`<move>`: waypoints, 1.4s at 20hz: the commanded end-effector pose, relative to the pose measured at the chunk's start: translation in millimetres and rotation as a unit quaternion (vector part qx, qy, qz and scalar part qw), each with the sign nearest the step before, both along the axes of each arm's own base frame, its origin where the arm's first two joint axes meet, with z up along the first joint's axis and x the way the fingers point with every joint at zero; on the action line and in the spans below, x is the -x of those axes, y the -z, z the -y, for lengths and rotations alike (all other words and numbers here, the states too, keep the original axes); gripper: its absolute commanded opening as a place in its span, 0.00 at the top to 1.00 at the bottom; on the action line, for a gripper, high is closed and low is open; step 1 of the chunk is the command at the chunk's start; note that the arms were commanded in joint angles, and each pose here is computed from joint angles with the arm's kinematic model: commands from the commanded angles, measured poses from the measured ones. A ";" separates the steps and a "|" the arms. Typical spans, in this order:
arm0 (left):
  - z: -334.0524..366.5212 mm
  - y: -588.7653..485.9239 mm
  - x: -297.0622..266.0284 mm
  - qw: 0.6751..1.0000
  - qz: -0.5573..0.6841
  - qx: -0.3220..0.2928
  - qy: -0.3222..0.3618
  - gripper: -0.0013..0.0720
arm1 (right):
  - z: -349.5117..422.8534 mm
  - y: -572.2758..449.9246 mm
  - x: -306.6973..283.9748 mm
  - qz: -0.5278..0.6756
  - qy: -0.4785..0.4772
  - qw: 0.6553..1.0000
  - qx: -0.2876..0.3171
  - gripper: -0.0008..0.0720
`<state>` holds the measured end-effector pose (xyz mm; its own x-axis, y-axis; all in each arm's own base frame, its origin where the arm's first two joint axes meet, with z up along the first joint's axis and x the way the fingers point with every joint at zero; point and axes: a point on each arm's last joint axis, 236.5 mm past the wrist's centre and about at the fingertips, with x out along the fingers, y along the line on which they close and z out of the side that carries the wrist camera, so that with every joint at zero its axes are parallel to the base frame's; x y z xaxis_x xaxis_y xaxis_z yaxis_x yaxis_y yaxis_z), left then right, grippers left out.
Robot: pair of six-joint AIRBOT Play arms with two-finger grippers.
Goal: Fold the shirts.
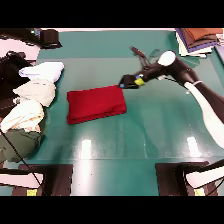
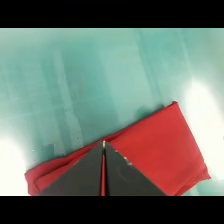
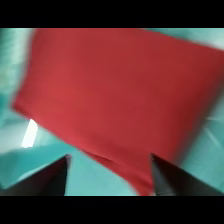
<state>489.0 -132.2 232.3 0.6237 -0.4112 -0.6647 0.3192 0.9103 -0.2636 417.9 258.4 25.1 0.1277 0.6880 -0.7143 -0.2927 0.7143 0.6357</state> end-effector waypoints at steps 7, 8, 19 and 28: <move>17.1 -0.1 -0.2 1.000 0.007 0.008 0.015 0.95 | -12.5 92.5 2.7 -0.149 0.070 0.983 -0.080 0.18; 17.4 0.8 0.9 1.000 0.004 0.008 0.016 0.95 | -31.0 95.5 0.8 -0.150 0.059 0.983 -0.088 0.18; 39.5 -3.0 10.6 0.998 -0.005 0.037 0.042 0.95 | -82.0 65.2 -44.5 -0.015 -0.002 0.998 -0.055 0.97; 115.5 -14.3 31.7 0.992 0.029 0.040 0.115 0.95 | 261.7 -21.0 -64.9 0.091 0.264 0.956 0.091 0.97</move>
